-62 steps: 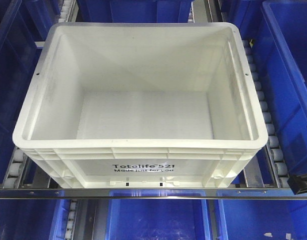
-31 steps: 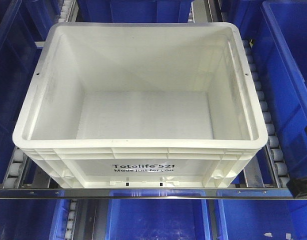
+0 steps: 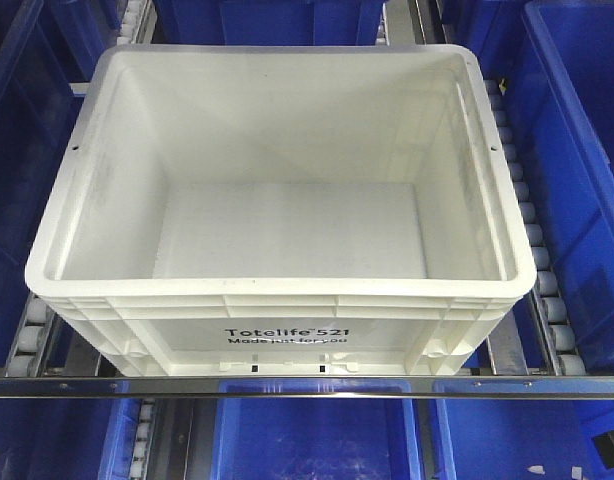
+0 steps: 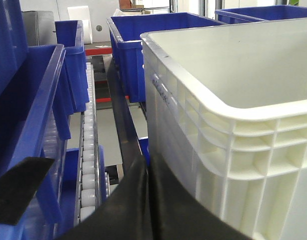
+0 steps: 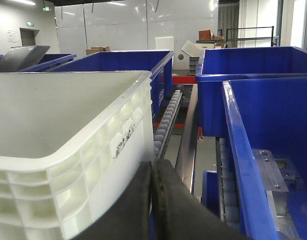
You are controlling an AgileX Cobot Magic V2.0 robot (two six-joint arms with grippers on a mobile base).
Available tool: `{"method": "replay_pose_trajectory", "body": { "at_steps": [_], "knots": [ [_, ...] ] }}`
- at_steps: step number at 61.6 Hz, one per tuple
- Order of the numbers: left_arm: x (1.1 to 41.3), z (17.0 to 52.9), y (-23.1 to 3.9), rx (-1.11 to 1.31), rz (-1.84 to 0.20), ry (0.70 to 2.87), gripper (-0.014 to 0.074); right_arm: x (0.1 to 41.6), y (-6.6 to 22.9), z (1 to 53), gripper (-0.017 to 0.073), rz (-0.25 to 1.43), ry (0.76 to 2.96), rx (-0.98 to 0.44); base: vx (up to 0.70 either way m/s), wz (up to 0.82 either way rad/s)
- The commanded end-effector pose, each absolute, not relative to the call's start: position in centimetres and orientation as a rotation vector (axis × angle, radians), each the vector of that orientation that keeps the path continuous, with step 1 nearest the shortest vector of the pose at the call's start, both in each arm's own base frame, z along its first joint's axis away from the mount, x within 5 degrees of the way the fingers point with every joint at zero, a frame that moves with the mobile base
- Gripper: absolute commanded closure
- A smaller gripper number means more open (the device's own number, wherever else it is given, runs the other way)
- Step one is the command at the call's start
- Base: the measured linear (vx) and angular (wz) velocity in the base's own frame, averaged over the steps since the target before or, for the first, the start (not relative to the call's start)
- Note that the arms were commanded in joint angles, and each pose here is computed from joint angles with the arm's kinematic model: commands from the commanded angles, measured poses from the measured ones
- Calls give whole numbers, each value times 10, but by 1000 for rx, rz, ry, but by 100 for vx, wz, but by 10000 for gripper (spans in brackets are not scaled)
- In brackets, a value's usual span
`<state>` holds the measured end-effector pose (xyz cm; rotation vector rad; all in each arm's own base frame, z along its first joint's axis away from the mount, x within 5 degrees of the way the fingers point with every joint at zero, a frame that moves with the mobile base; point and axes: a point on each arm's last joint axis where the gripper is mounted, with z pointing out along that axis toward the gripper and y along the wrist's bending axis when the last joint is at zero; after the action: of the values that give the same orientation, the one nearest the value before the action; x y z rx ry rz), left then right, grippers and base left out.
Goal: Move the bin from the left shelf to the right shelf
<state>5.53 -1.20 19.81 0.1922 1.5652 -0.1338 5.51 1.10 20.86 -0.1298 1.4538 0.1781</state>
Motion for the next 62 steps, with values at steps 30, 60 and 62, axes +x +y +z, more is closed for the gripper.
{"method": "replay_pose_trajectory", "body": {
  "at_steps": [30, 60, 62],
  "knots": [
    [53, 211, -11, 173, -138, 1466, 603, 55, 10, 209, 566, 161, 1397, -131, 0, 0],
    [53, 211, -11, 173, -138, 1466, 603, 55, 10, 209, 566, 161, 1397, -131, 0, 0],
    [53, 211, -11, 173, -138, 1466, 603, 55, 10, 209, 566, 161, 1397, -131, 0, 0]
  ]
}}
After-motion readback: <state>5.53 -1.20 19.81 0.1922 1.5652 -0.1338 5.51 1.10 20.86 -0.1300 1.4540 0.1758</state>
